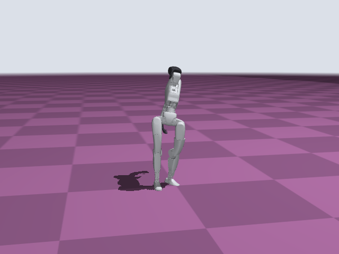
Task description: In place motions
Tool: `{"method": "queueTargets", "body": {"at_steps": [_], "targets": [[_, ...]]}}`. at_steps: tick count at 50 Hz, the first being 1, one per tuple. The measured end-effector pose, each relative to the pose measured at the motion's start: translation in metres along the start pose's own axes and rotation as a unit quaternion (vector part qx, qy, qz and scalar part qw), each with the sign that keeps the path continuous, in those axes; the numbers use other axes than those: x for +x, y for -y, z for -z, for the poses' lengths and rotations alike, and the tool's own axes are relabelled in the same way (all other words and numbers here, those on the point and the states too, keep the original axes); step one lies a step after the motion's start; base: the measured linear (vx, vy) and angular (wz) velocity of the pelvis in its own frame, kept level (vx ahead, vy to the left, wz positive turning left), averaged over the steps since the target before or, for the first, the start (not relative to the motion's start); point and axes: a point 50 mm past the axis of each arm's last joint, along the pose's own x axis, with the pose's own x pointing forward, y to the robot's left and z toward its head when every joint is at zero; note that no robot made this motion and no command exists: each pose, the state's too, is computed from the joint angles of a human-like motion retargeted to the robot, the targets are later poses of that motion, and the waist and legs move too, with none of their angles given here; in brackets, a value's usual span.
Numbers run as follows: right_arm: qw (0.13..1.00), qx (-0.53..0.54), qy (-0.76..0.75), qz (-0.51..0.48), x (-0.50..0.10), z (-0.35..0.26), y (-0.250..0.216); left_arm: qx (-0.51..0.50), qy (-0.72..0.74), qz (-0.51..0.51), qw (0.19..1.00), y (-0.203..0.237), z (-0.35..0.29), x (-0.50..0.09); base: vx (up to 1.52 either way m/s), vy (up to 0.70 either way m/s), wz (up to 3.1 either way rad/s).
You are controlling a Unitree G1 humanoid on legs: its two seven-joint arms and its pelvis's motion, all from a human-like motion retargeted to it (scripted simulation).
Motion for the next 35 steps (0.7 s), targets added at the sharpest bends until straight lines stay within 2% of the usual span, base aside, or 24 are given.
{"method": "queueTargets", "body": {"at_steps": [35], "targets": [[0.999,-0.02,0.047,0.019,-0.006,-0.023,0.014,-0.002,-0.047,0.002,0.999,0.008,0.019,0.0,0.07,0.05,0.82]]}}
